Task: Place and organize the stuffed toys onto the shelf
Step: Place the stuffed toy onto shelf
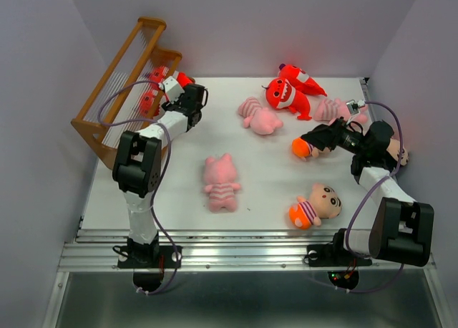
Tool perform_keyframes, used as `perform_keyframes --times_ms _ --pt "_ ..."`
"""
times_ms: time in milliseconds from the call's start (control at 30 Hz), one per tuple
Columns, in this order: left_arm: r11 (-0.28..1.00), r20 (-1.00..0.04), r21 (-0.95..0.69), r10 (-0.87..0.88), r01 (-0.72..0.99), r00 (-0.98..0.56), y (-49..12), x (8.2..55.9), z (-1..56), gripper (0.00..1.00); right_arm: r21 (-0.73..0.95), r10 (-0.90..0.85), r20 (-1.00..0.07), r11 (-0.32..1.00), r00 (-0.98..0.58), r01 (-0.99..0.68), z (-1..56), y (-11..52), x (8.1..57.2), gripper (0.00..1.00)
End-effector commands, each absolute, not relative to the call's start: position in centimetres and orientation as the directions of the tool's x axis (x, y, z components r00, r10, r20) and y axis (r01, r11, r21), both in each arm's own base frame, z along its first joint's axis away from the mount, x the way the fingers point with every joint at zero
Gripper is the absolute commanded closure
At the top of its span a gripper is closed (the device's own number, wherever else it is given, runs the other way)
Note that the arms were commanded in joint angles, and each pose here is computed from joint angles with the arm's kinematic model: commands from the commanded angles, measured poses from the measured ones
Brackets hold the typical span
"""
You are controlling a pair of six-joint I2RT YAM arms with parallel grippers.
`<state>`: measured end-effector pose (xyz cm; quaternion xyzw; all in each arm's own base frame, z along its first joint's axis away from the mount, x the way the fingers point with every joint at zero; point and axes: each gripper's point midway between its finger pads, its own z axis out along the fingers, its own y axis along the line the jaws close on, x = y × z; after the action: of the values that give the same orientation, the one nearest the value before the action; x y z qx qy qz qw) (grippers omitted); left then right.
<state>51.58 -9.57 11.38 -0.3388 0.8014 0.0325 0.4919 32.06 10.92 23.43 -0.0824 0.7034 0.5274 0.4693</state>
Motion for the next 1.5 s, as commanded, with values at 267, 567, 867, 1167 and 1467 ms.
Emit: perform_keyframes --times_ms 267,567,867,1167,1467 --pt "0.702 -0.791 -0.38 -0.584 -0.603 -0.182 -8.2 54.1 12.4 0.4 0.615 0.355 -0.788 0.434 -0.503 -0.658 24.6 10.7 32.4 0.0" --pt "0.681 -0.774 -0.35 -0.597 -0.643 -0.211 -6.4 54.9 11.2 0.34 0.619 0.356 -0.786 0.435 -0.506 -0.654 24.4 10.6 32.6 0.0" --pt "0.702 -0.772 -0.317 -0.582 -0.638 -0.257 -5.9 56.1 10.6 0.55 0.622 0.357 -0.783 0.434 -0.51 -0.652 24.3 10.6 32.6 0.0" --pt "0.726 -0.77 -0.292 -0.565 -0.623 -0.297 -5.8 56.1 9.9 0.82 0.622 0.356 -0.783 0.433 -0.51 -0.652 24.3 10.6 32.6 0.0" --pt "0.767 -0.787 -0.233 -0.51 -0.598 -0.347 -5.6 56.1 10.9 1.0 0.621 0.355 -0.784 0.431 -0.51 -0.655 24.5 10.7 32.6 0.0"
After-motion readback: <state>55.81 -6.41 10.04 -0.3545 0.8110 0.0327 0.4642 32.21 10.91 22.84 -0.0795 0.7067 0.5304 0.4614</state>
